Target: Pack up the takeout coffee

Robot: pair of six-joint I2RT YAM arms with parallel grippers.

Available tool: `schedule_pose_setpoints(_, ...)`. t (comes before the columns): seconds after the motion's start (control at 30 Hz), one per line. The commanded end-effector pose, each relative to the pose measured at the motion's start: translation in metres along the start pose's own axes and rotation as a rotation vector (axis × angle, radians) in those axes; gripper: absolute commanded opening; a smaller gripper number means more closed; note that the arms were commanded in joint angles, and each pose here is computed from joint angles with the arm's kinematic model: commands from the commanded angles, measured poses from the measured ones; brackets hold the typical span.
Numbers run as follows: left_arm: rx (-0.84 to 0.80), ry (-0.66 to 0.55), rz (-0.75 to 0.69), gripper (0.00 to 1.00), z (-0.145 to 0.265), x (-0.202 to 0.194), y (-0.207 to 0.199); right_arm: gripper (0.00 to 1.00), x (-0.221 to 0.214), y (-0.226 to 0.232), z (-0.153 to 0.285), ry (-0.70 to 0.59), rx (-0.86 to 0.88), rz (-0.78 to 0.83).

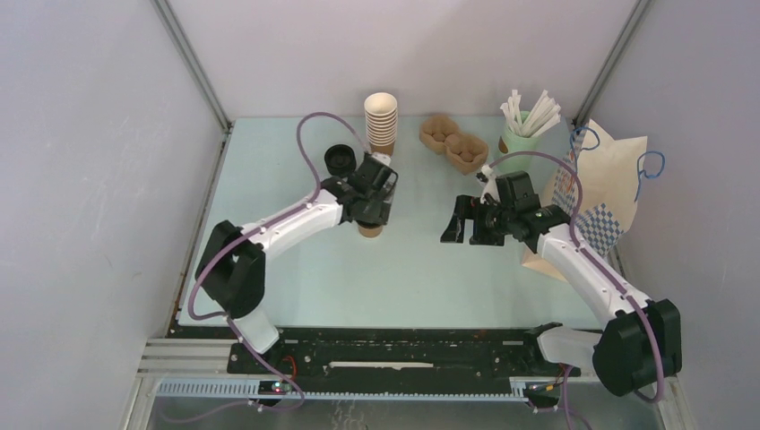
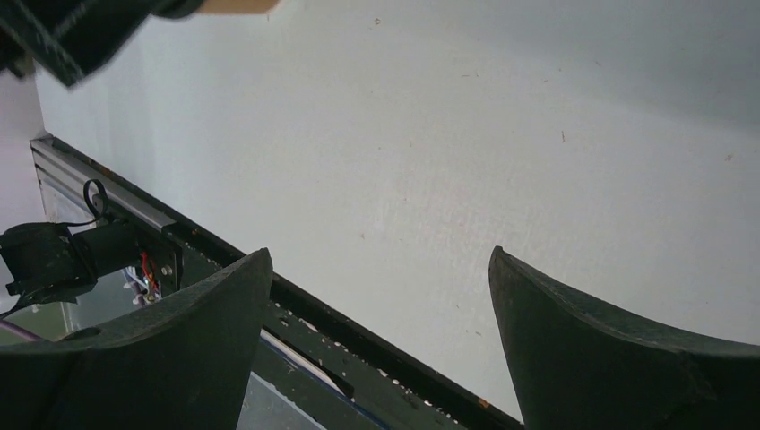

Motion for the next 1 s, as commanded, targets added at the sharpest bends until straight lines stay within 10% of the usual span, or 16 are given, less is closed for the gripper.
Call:
schedule_pose_setpoints(0.0,0.115,-0.081,0.097,0.64,-0.005,0.036,0.043,0.99,0.0,0.003,0.014,-0.04,-0.022,0.049)
schedule_pose_setpoints(0.5,0.252,-0.159,0.378,0.65,-0.042,0.075,0.143,1.0,-0.002,0.013,0.039,-0.09,-0.024,0.067)
schedule_pose_setpoints(0.97,0.158,-0.195,0.386,0.98,0.011,0.089,0.135,1.0,0.036,0.021,0.154,-0.266,-0.446,0.137)
Point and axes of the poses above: each gripper's point midway between its finger pads, its own z axis back along the fingers, its own y axis along the line the jaws close on, x = y × z, the point moved 8 cm from there along z, back along the fingers, and after that the axes turned 13 degrees about z, right-handed, at the moved point
